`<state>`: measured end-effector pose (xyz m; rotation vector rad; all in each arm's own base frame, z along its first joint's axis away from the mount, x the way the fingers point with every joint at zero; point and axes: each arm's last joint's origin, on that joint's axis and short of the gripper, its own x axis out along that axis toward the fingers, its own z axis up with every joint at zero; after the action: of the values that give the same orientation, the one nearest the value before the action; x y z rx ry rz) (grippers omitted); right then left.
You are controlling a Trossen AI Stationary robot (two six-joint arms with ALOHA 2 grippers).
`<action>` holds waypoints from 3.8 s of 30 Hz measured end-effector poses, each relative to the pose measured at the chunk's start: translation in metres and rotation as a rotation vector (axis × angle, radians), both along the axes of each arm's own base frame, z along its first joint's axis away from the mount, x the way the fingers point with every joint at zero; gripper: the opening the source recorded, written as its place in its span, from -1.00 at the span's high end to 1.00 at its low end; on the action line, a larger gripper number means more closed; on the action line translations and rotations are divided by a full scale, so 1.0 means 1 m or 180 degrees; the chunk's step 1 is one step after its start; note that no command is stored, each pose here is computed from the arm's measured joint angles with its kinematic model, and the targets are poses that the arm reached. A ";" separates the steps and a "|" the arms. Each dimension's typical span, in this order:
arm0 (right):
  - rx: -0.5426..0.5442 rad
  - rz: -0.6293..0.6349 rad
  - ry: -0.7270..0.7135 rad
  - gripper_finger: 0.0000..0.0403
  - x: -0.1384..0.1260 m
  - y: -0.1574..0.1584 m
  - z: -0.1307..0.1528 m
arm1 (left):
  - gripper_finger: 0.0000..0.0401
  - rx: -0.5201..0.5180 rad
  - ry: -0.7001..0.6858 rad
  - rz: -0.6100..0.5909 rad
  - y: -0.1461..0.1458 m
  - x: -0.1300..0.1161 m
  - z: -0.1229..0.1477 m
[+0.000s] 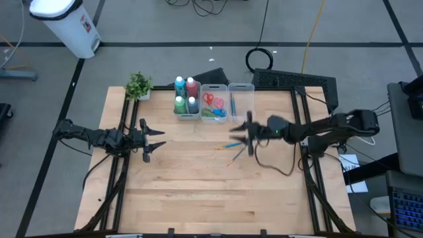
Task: Pick & Place Paint Supplies
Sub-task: Put the blue paint brush into the right transparent bin
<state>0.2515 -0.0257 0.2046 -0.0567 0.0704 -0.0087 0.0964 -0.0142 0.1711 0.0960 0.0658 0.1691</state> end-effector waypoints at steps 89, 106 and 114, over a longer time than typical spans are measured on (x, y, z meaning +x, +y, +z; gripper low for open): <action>-0.0194 0.0479 0.1380 1.00 0.049 0.067 -0.038 | -0.01 0.0000 0.0000 0.0002 0.000 0.000 0.000; -0.0172 0.0478 0.0786 1.00 0.037 0.066 0.008 | -0.01 0.0000 -0.0002 0.0001 0.000 0.000 0.000; -0.0199 0.0325 0.0630 1.00 0.035 0.064 0.017 | -0.01 0.0000 -0.0001 0.0001 0.000 0.000 0.000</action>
<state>0.2864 0.0380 0.2219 -0.1236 0.2651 0.0969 0.0964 -0.0142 0.1710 0.0959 0.0655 0.1694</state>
